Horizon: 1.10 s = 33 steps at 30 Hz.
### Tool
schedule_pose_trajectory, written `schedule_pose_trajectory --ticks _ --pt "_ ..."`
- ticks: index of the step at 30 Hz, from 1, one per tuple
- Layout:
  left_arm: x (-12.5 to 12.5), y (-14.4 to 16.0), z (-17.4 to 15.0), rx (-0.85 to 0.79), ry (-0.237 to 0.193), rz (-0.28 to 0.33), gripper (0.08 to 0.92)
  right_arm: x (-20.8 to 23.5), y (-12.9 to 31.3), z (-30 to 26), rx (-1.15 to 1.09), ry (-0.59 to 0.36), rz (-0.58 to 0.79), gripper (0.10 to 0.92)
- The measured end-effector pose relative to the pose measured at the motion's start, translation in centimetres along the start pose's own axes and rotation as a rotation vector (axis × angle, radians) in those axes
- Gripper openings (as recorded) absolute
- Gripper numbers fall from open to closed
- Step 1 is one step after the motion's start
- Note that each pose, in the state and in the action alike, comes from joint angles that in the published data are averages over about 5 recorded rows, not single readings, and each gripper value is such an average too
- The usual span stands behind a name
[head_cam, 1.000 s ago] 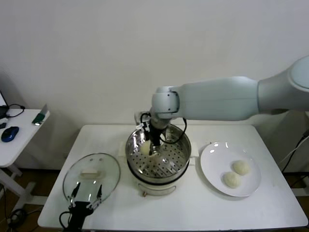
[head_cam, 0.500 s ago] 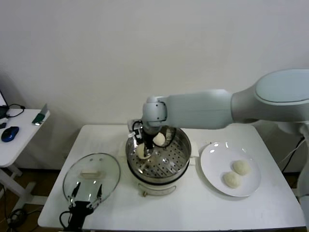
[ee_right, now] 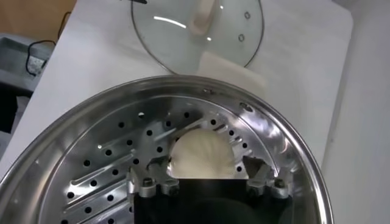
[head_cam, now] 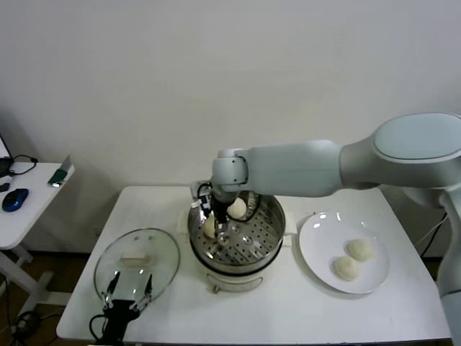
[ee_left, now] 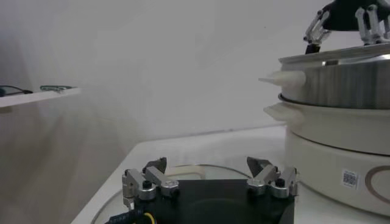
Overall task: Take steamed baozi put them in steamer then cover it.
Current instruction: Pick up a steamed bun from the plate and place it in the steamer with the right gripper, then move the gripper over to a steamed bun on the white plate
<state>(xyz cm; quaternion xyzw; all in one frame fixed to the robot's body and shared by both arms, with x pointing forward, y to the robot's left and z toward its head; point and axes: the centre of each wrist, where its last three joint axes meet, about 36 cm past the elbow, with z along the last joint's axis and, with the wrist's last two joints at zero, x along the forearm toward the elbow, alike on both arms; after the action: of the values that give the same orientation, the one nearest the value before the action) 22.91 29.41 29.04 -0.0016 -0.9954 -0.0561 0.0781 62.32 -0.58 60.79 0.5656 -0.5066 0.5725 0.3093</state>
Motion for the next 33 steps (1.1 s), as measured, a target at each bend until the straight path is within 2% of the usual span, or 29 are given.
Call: schedule_pose_trajectory --ticks 5,10,19,25,33 --pt "0.0 -0.2 0.0 0.001 0.001 0.004 0.823 3.5 -0.4 2.5 0.006 -0.006 -0.006 0.823" --pt "-0.1 -0.4 -0.1 -0.002 0.001 0.010 0.823 8.1 0.0 7.3 -0.006 0.000 -0.022 0.823" --pt "-0.2 -0.1 0.0 -0.008 0.001 0.011 0.823 14.3 5.3 19.3 -0.074 0.052 -0.032 0.823" --pt "-0.3 -0.1 -0.1 -0.013 -0.003 0.013 0.823 13.9 10.4 26.7 -0.149 0.098 -0.054 0.823" --pt "-0.1 0.0 -0.2 -0.018 -0.005 0.012 0.823 9.2 16.2 32.3 -0.224 0.127 -0.110 0.823"
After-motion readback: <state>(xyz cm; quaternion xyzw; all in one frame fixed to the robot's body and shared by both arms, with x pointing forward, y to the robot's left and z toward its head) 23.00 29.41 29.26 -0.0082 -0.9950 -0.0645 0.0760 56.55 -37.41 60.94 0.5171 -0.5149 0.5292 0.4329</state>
